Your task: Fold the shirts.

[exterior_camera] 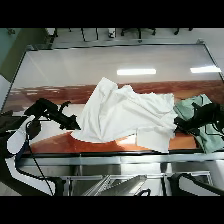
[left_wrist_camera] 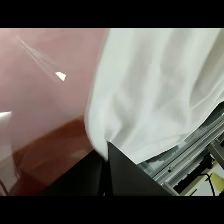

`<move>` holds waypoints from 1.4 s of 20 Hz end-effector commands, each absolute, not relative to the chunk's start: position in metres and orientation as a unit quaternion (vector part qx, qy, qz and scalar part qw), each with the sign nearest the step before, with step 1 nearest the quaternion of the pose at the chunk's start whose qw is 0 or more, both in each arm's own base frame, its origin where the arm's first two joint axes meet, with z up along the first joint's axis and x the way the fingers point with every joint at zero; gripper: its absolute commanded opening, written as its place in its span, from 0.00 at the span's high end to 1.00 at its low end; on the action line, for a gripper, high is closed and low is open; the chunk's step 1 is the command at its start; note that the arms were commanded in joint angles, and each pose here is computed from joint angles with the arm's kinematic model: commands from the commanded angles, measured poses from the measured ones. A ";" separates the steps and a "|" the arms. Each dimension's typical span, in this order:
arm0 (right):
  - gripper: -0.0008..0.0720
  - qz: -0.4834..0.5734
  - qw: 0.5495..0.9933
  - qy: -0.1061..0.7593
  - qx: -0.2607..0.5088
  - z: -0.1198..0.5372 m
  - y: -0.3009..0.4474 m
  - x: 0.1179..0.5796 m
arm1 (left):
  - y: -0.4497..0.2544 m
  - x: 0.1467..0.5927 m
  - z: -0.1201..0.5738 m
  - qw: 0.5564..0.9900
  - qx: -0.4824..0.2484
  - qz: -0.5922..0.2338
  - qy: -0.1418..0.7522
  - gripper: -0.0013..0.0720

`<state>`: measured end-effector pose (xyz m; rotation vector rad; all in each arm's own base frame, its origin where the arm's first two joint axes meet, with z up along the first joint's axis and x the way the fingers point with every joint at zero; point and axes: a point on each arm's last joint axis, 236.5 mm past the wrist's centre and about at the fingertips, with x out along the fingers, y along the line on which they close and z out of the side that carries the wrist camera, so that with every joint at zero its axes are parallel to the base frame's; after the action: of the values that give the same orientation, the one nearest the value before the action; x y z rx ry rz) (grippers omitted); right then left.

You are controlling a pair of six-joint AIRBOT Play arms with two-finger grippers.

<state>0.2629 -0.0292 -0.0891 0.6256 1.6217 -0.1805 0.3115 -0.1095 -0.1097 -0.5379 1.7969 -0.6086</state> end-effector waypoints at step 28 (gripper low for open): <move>0.96 0.101 0.657 0.537 0.519 -0.056 0.000 0.313 | -0.127 0.334 -0.066 0.600 -0.243 -0.305 0.699 0.96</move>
<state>0.2845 -0.0206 -0.1072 1.0979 1.3383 0.0306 0.3179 -0.1153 -0.0966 -0.5395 1.7450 -0.6411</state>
